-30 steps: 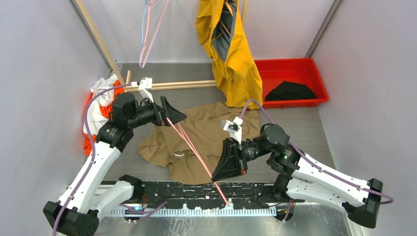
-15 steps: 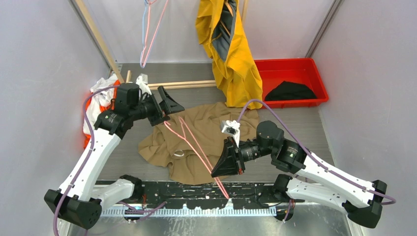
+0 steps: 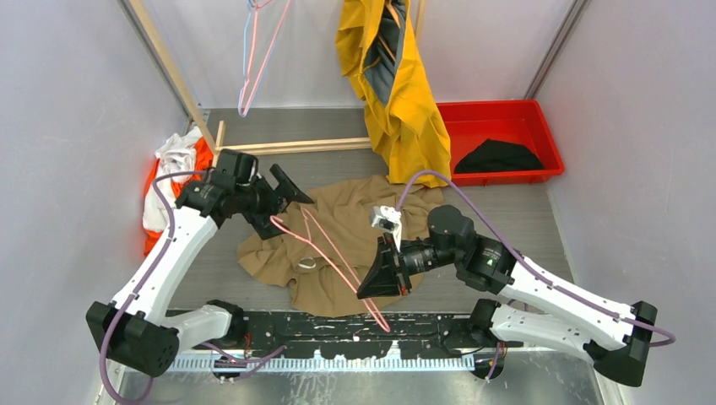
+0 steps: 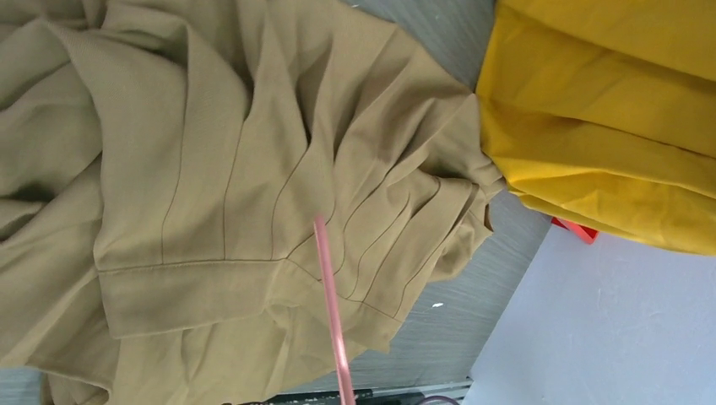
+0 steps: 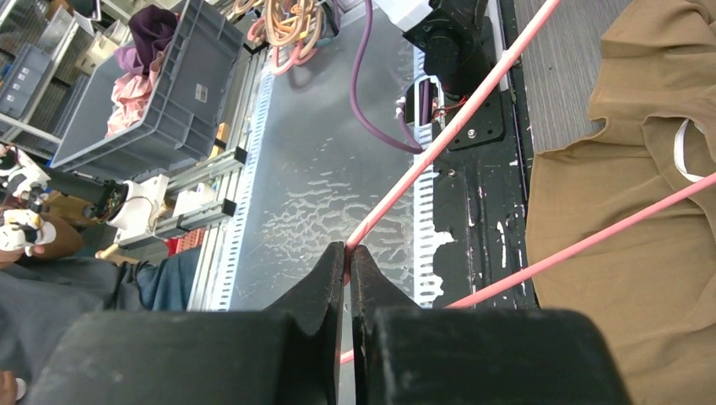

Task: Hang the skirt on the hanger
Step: Pick up the hanger from the clothesline.

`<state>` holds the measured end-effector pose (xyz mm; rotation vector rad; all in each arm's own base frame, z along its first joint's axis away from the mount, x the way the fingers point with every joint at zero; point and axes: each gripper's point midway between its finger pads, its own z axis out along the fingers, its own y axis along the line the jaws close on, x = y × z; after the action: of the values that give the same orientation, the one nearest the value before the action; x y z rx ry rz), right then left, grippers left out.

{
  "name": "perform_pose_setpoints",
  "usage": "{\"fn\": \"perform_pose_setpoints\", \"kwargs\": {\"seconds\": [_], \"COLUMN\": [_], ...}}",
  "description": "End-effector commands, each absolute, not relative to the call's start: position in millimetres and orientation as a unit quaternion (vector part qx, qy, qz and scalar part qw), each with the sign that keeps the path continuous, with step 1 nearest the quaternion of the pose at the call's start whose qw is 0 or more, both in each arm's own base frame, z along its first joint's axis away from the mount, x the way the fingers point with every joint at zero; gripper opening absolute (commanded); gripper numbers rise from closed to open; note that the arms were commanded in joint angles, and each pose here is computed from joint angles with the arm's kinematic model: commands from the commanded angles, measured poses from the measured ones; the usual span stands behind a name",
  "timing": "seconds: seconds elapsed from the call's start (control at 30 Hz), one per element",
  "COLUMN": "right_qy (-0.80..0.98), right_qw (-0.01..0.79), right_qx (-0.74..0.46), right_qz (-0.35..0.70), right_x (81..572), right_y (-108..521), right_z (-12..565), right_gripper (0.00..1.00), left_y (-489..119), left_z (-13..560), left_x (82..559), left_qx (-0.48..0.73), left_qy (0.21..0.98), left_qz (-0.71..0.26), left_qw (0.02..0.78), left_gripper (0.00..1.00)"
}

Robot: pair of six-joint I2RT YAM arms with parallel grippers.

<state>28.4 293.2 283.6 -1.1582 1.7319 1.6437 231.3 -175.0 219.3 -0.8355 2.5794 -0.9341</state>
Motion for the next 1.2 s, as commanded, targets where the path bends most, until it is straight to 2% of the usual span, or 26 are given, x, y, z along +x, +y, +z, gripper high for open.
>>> {"fn": "perform_pose_setpoints", "kwargs": {"seconds": [0.0, 0.13, 0.17, 0.2, 0.27, 0.33, 0.47, 0.77, 0.83, 0.97, 1.03, 1.17], "right_qy": [0.6, 0.603, 0.603, 0.604, 0.608, 0.612, 0.618, 0.657, 0.686, 0.759, 0.78, 0.786], "right_qw": [0.282, 0.288, 0.292, 0.297, 0.308, 0.316, 0.327, 0.351, 0.355, 0.368, 0.377, 0.403], "right_qx": [-0.436, -0.435, -0.434, -0.435, -0.432, -0.429, -0.423, -0.401, -0.39, -0.354, -0.346, -0.357], "right_qz": [0.609, 0.604, 0.602, 0.598, 0.591, 0.584, 0.576, 0.534, 0.502, 0.404, 0.361, 0.303], "right_x": [37, 46, 48, 50, 56, 61, 68, 88, 98, 126, 138, 150], "right_y": [306, 316, 318, 319, 321, 323, 326, 325, 320, 300, 291, 288], "right_z": [298, 294, 293, 292, 292, 290, 287, 275, 270, 258, 257, 269], "right_gripper": [0.01, 0.01, 0.01, 0.01, 0.01, 0.01, 0.01, 0.02, 0.21, 0.39, 0.55, 0.6], "left_y": [-187, -196, -197, -198, -202, -205, -210, -210, -201, -188, -186, -182], "left_z": [220, 216, 215, 215, 215, 217, 217, 221, 220, 221, 222, 220], "left_x": [230, 230, 230, 231, 232, 235, 235, 235, 234, 234, 234, 233], "left_qx": [-0.314, -0.312, -0.311, -0.308, -0.306, -0.306, -0.295, -0.288, -0.296, -0.314, -0.322, -0.342], "left_qy": [0.877, 0.879, 0.88, 0.88, 0.875, 0.868, 0.87, 0.874, 0.881, 0.886, 0.886, 0.886], "left_qz": [-0.345, -0.345, -0.342, -0.346, -0.36, -0.374, -0.382, -0.375, -0.35, -0.314, -0.307, -0.289], "left_qw": [0.112, 0.107, 0.105, 0.106, 0.108, 0.113, 0.103, 0.109, 0.118, 0.132, 0.129, 0.121], "left_gripper": [0.99, 1.0, 0.97, 0.91, 0.62, 0.28, 0.01, 0.0, 0.0, 0.0, 0.0, 0.0]}}
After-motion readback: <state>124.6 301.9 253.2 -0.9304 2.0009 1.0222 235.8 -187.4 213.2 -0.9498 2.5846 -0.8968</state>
